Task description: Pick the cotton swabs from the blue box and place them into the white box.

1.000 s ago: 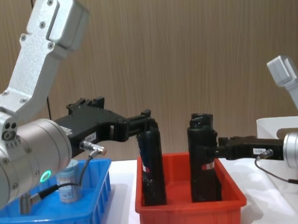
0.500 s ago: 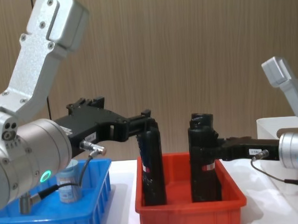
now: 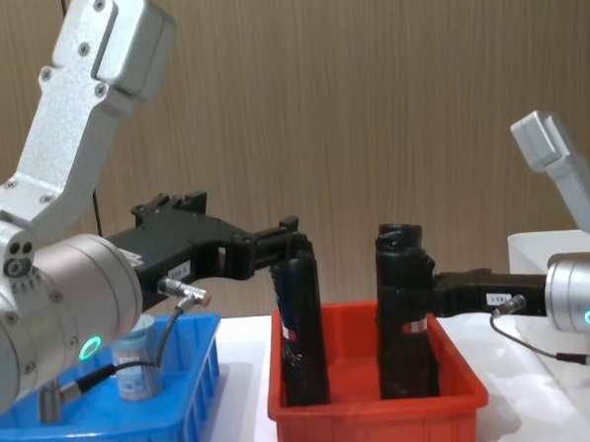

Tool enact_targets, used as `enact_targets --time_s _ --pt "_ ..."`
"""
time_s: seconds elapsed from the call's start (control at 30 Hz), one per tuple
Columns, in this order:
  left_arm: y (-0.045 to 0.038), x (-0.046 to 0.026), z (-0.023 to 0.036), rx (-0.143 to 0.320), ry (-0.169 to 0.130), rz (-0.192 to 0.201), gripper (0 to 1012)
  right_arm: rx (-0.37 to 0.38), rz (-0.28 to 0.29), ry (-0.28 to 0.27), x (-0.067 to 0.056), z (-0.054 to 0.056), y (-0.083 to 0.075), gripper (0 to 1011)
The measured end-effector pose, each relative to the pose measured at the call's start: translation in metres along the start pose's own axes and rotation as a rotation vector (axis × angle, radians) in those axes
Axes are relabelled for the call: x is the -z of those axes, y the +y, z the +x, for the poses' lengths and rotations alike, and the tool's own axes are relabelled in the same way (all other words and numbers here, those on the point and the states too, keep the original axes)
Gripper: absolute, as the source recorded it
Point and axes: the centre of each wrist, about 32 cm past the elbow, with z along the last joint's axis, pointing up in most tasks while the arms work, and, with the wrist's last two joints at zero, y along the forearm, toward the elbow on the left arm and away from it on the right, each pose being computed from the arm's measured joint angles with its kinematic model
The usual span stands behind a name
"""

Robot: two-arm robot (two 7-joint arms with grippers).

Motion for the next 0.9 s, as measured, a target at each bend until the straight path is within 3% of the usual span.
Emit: enact_targets --time_s 0.17,0.63,0.9 --pt "0.0 0.0 0.0 0.0 0.0 0.0 1004 0.001 0.001 0.0 0.0 0.0 0.0 496" --pt "0.0 0.0 0.0 0.0 0.0 0.0 1004 0.016 0.035 -0.013 -0.008 0.005 -0.001 400" --pt "0.0 0.0 0.0 0.0 0.0 0.0 1004 0.028 0.097 -0.048 -0.026 0.013 -0.002 364"
